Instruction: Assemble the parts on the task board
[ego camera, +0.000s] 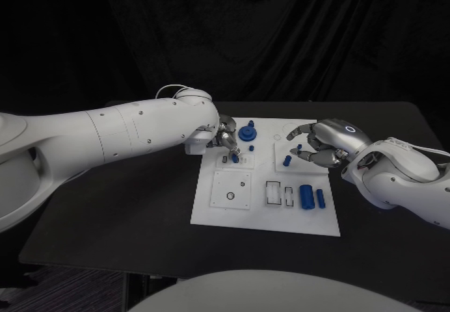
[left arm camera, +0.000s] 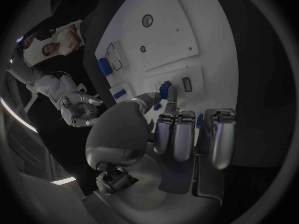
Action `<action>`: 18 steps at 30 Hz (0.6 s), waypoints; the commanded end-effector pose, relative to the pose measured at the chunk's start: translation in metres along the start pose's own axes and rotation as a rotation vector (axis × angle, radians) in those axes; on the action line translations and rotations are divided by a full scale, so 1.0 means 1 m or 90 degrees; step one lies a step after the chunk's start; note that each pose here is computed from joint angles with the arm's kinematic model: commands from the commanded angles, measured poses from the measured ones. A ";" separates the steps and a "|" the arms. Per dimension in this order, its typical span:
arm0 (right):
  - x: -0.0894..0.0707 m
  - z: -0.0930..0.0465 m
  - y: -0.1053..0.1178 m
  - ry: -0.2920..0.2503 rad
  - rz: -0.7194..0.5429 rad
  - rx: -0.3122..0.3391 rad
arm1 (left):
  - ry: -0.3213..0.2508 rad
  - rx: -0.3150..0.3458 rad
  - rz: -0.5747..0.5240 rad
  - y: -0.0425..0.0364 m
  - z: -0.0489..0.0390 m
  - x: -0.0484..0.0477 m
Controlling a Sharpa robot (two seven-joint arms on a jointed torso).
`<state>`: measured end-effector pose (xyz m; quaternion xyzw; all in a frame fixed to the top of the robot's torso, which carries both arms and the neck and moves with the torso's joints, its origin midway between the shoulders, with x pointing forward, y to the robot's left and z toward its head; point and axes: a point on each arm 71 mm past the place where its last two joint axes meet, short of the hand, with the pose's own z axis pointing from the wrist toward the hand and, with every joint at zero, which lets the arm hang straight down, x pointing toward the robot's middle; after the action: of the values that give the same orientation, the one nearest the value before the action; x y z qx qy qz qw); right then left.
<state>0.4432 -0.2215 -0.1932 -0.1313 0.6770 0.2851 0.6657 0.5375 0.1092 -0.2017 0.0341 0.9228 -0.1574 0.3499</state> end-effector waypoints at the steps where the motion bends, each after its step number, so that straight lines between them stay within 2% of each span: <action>1: 0.000 0.000 -0.002 0.003 -0.002 0.012 | -0.009 -0.010 -0.005 0.0017 0.0005 0.0011; 18: 0.000 0.000 -0.002 0.005 -0.002 0.014 | -0.013 -0.021 -0.007 0.0018 -0.0017 0.0040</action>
<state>0.4434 -0.2218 -0.1935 -0.1308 0.6788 0.2835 0.6646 0.5344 0.1102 -0.2016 0.0261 0.9213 -0.1508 0.3574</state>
